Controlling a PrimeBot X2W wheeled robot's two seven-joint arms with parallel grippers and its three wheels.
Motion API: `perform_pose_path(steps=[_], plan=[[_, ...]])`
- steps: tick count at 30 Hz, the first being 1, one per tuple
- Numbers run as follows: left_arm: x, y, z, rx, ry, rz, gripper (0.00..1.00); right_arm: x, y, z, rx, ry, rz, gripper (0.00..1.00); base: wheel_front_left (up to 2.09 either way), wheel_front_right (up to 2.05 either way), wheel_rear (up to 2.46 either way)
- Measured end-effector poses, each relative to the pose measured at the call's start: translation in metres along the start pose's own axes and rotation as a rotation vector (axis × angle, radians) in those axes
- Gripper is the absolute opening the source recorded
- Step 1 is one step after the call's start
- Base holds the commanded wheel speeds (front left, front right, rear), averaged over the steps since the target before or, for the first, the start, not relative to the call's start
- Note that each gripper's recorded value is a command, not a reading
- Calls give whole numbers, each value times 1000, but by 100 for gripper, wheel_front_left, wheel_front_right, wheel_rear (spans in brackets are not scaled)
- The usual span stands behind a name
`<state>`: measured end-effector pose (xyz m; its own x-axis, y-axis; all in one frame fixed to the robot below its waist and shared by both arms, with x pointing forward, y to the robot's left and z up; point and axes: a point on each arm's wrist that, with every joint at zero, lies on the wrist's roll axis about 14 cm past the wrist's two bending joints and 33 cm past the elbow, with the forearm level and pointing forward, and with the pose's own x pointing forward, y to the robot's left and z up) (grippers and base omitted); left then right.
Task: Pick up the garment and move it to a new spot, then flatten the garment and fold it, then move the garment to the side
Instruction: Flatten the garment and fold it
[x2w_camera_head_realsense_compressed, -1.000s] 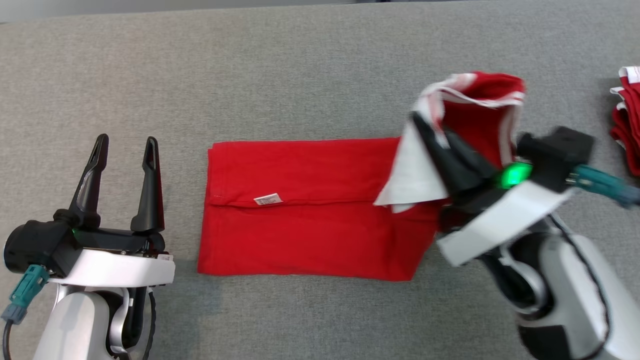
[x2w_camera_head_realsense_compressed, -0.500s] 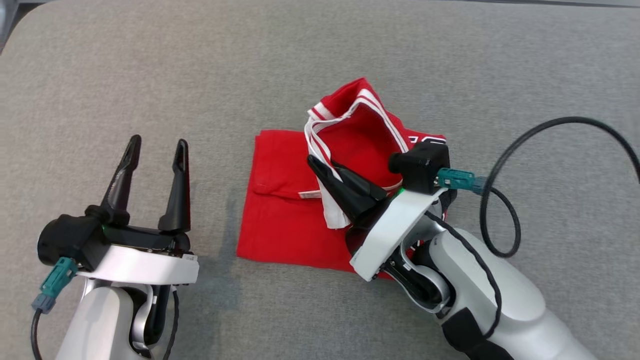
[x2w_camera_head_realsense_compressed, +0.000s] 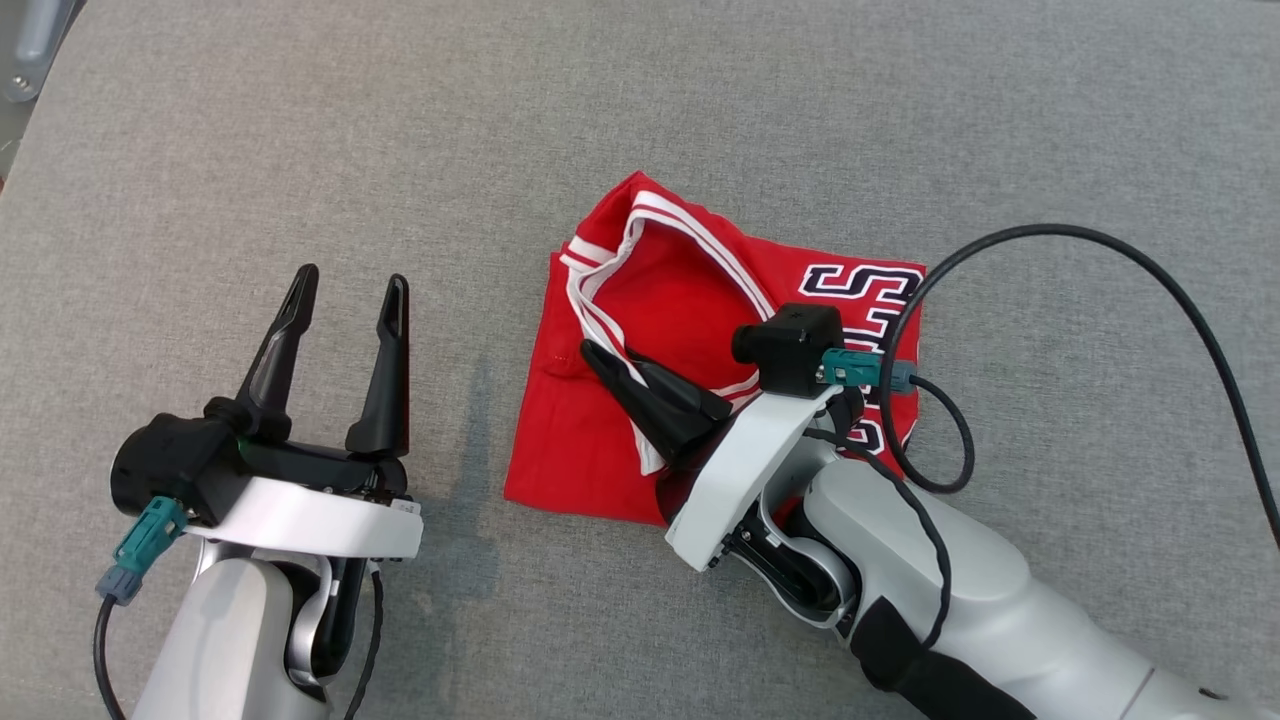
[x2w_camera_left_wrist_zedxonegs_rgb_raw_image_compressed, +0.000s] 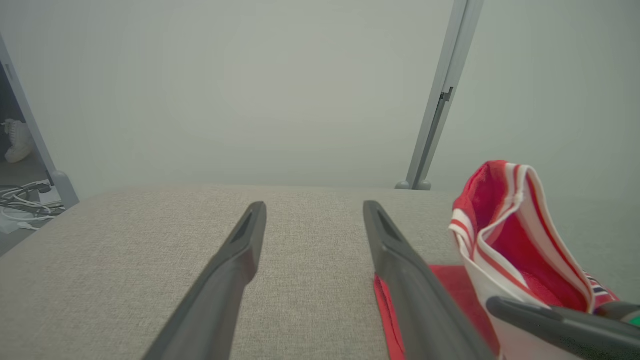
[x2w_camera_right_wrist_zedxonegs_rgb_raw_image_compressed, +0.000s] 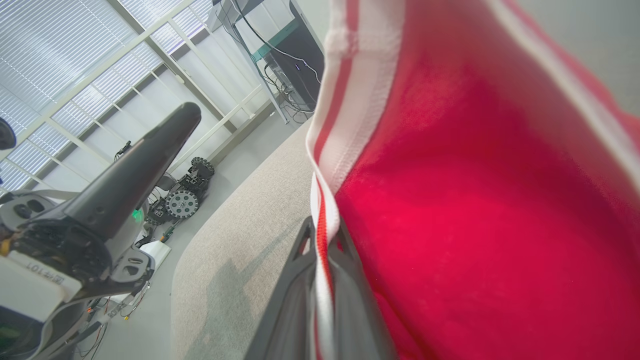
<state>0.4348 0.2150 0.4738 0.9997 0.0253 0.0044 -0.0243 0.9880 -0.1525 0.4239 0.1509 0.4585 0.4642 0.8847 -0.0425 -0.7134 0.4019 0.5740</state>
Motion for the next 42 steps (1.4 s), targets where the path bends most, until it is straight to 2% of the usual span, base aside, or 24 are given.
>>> perform_pose_path(steps=[4,5,6,7,12,18,23,26,33,42], plan=[[0,0,-2,-2,3,0,100,3,3,-6,9,20,17,0,0,0,0],[1,0,-1,-4,2,-1,100,4,4,-6,11,20,20,25,0,0,0],[2,0,-1,-6,1,-3,100,4,5,-7,9,23,26,76,0,0,0],[3,0,-1,-6,-1,-2,100,4,5,-7,10,25,29,100,0,0,0],[6,-2,-2,-3,-4,-9,100,5,5,-1,-24,22,35,100,0,0,0],[11,-9,-1,-1,-10,-32,100,5,15,23,-98,-35,72,100,0,0,0],[14,-13,-2,-2,-13,-44,100,3,22,57,-155,-130,89,100,0,0,0],[16,-16,0,0,-19,-54,100,-4,15,94,-170,-247,51,100,0,0,0],[15,-21,0,4,-20,-66,100,-52,-39,137,-233,-412,-162,100,0,0,0],[15,-20,3,19,-28,-68,100,-146,-118,139,-318,-438,-501,100,0,0,0]])
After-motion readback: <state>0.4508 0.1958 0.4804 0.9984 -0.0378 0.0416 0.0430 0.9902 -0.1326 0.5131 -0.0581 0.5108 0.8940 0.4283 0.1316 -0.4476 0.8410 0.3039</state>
